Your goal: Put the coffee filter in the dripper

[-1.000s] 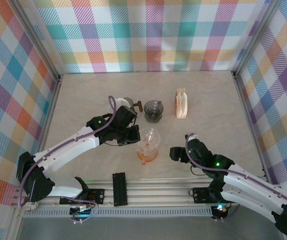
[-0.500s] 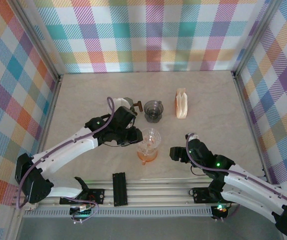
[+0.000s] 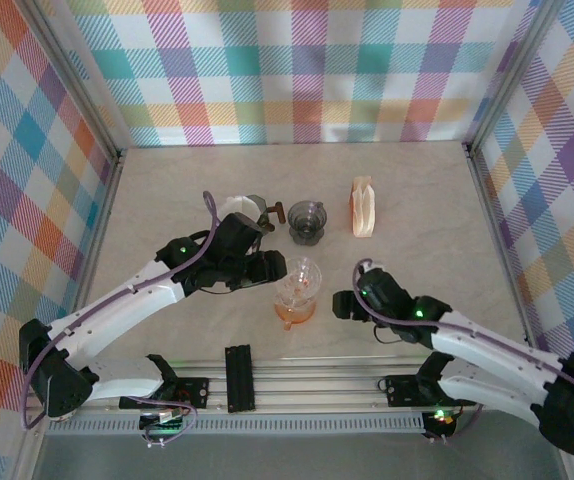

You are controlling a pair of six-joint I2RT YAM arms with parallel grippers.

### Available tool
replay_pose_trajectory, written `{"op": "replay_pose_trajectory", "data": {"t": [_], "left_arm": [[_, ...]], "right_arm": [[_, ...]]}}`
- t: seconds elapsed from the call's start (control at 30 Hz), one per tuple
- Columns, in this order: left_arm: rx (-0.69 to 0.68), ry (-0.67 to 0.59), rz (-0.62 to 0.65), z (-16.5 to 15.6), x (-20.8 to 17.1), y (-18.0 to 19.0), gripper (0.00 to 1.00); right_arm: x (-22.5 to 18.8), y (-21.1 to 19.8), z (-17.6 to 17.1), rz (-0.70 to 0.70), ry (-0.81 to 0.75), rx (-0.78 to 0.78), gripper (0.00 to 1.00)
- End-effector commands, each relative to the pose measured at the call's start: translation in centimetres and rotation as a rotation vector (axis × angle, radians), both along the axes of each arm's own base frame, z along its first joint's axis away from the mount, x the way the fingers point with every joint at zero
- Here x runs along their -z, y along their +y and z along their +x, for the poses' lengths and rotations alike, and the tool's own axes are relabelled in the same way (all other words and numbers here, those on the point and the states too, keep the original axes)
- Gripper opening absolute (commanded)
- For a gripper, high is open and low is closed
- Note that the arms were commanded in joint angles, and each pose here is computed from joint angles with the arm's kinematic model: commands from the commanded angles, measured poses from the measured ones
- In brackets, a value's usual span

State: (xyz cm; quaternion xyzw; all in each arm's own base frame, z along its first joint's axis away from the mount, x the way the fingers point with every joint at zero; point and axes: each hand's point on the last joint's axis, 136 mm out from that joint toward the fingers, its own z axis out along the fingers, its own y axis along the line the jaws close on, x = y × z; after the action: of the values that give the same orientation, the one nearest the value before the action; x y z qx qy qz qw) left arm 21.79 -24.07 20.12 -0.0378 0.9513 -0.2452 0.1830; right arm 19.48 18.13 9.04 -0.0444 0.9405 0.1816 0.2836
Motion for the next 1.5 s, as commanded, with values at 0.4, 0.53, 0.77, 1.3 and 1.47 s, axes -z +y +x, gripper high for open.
{"op": "replay_pose_trajectory", "data": {"t": [0.4,0.53,0.77,1.3,1.47], "left_arm": [[-0.016,-0.032,0.054,-0.2,0.3,1.9,0.73],[-0.014,-0.027,0.056,-0.1,0.6,1.9,0.73],[-0.012,-0.022,0.056,-0.1,0.8,1.8,0.75],[-0.012,-0.069,0.077,0.5,0.9,2.2,0.84],[-0.003,-0.101,0.074,0.6,0.6,2.4,0.9]], "right_arm": [[-3.5,4.0,2.2,-0.056,-0.084,-0.172,0.77],[-3.0,4.7,1.6,-0.055,-0.063,-0.19,0.77],[-2.8,3.6,1.3,-0.073,-0.069,-0.135,0.79],[-4.5,-0.8,2.7,-0.164,-0.133,0.036,0.83],[-6.1,-1.9,5.4,-0.177,-0.117,0.075,0.83]]}}
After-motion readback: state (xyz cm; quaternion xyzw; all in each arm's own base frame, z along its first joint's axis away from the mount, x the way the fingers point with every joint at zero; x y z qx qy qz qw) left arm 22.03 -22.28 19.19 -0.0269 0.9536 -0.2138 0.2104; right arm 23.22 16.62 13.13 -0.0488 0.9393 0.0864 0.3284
